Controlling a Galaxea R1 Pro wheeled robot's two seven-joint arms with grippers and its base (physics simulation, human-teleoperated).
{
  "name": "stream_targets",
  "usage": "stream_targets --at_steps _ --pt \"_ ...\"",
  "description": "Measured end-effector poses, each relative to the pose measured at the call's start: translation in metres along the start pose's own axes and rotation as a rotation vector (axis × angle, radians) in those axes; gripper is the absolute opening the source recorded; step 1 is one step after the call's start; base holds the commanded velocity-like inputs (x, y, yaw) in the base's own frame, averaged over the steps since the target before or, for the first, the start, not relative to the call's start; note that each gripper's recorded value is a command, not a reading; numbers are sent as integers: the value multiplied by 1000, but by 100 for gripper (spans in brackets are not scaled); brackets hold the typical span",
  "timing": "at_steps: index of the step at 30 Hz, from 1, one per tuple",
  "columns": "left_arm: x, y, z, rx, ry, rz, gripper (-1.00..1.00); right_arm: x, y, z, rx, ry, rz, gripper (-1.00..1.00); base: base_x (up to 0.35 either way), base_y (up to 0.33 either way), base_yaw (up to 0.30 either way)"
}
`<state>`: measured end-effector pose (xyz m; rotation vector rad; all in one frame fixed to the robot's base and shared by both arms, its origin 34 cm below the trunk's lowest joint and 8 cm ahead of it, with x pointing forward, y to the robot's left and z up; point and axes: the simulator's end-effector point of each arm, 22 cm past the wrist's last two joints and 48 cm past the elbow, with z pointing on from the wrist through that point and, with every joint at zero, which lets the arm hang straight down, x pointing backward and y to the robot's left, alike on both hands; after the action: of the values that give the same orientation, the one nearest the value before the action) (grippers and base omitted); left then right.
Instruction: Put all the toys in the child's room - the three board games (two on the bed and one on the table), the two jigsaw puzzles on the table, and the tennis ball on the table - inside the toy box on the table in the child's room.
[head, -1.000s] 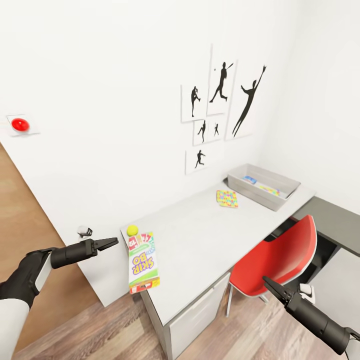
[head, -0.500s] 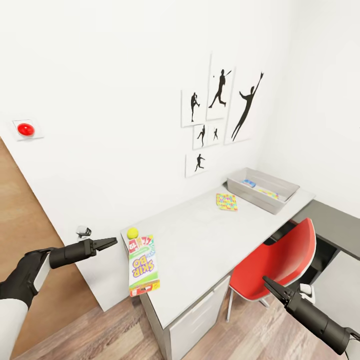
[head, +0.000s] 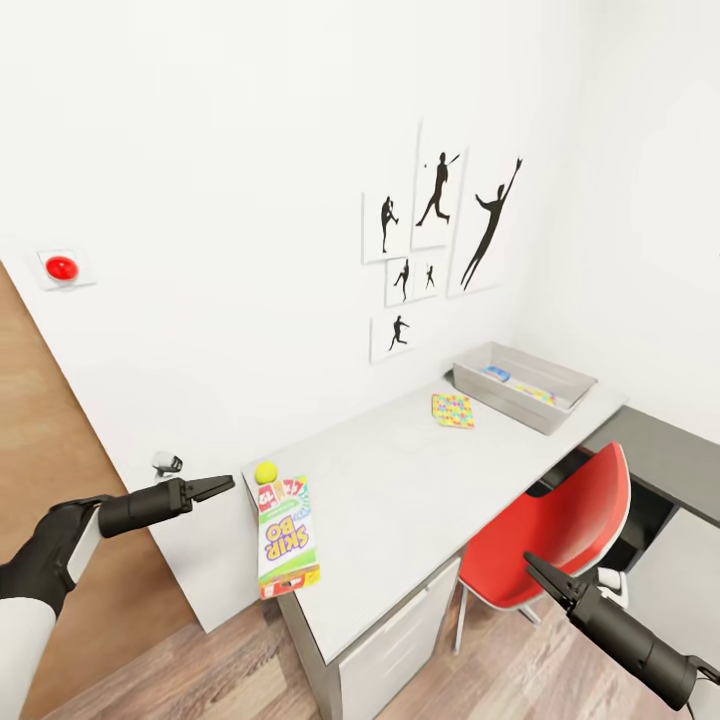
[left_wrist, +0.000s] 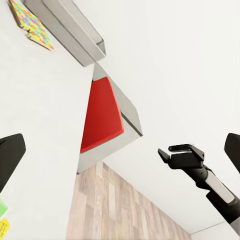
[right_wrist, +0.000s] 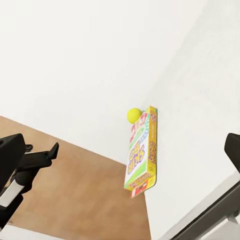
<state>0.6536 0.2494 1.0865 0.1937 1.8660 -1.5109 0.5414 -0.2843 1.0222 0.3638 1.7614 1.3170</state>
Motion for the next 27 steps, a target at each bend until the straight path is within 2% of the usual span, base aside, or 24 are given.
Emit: stream_targets --at_steps 7,27 --pt "1 -4 2 8 -6 -5 100 -2 4 0 -8 -6 -4 100 0 0 0" --pt "-6 -16 0 17 -15 16 100 -5 12 -1 -21 -16 -14 100 0 0 0"
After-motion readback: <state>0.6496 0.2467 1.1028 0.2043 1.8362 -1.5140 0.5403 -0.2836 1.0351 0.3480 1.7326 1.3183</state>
